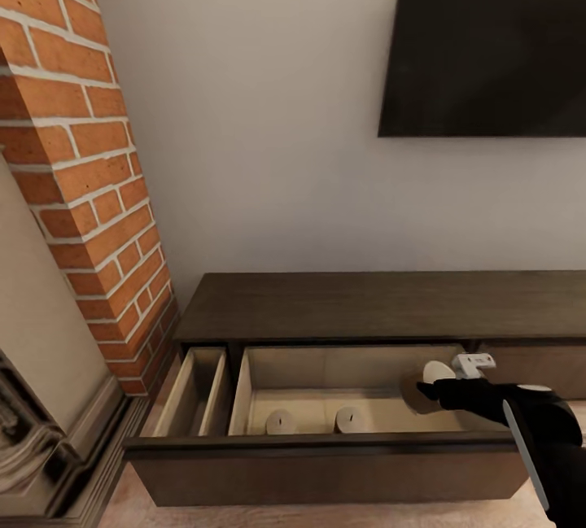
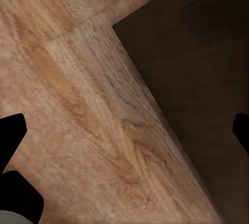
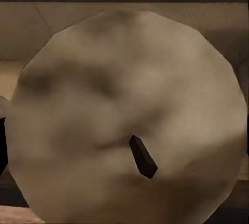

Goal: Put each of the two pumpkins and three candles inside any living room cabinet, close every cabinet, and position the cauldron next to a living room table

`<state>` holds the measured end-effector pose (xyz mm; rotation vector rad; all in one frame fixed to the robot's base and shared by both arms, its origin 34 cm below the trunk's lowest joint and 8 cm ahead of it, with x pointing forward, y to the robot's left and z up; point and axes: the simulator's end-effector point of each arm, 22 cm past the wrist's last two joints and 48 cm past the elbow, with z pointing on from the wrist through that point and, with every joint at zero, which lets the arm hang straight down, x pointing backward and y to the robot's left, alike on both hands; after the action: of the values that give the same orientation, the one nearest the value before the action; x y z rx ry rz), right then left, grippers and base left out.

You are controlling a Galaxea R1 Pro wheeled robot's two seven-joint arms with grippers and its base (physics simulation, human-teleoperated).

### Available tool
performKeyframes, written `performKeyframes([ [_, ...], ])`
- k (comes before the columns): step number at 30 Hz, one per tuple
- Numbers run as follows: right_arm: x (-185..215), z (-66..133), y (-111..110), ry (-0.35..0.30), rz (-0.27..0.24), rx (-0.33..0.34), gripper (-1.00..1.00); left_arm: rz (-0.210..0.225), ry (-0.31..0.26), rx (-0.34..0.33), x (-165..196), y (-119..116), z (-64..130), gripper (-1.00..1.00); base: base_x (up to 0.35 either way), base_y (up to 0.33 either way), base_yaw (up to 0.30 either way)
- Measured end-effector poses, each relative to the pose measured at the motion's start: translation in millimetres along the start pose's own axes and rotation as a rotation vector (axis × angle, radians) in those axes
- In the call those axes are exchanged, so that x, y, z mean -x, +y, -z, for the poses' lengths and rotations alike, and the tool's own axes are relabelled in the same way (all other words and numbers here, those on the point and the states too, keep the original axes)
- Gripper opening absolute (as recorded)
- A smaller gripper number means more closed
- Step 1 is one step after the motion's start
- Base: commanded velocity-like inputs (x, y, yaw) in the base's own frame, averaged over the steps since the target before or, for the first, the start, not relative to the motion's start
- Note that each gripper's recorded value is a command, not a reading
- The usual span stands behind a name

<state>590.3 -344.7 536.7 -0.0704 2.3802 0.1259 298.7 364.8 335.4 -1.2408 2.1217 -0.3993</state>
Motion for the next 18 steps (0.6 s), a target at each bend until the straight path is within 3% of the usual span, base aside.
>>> performKeyframes([
  [8, -21, -11.4, -10, 0.066, -0.005, -0.031, -1.00, 0.002, 0.002, 0.008, -2, 3, 0.0, 1.00, 0.170, 0.000, 0.000],
  [10, -26, -17.8, -25, 0.090, -0.006, -0.086, -1.00, 0.005, 0.007, 0.016, -4, 7, 0.0, 1.00, 0.053, 0.000, 0.000],
  [18, -38, -43.8, -35, 0.166, -0.056, -0.115, -1.00, 0.029, 0.052, 0.074, -27, 36, 0.6, 1.00, 0.011, 0.000, 0.000],
])
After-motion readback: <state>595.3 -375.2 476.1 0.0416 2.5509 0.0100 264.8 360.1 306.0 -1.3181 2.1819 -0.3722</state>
